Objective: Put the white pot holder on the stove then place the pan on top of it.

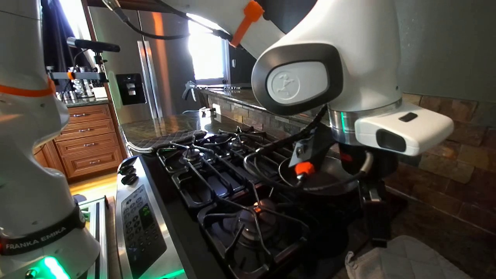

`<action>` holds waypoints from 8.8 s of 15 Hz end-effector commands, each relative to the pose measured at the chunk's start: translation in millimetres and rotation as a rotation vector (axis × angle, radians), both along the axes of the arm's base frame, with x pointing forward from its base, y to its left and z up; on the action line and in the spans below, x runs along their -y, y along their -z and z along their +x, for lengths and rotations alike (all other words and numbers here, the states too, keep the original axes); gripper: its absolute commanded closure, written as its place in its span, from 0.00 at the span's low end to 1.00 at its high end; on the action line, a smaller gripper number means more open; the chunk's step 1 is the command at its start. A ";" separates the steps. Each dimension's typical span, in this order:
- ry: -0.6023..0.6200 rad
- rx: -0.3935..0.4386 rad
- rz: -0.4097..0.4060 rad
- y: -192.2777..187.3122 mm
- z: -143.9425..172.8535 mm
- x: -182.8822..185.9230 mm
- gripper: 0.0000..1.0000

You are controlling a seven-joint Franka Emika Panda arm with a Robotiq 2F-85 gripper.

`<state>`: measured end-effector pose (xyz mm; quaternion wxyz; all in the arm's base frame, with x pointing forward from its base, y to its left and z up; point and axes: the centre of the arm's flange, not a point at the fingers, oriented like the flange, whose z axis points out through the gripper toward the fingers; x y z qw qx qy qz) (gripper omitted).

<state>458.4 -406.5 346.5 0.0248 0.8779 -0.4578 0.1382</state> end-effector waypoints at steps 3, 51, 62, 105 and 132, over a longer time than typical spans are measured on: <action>-0.039 -0.050 -0.002 49.9 9.9 54.0 0.00; -0.185 0.046 0.021 -39.6 22.4 -7.2 1.00; -0.411 0.079 0.011 -105.2 -13.4 -151.6 1.00; -0.844 0.060 0.101 -38.0 -24.5 -388.0 0.21; -0.996 -0.192 0.310 35.9 13.0 -332.7 0.00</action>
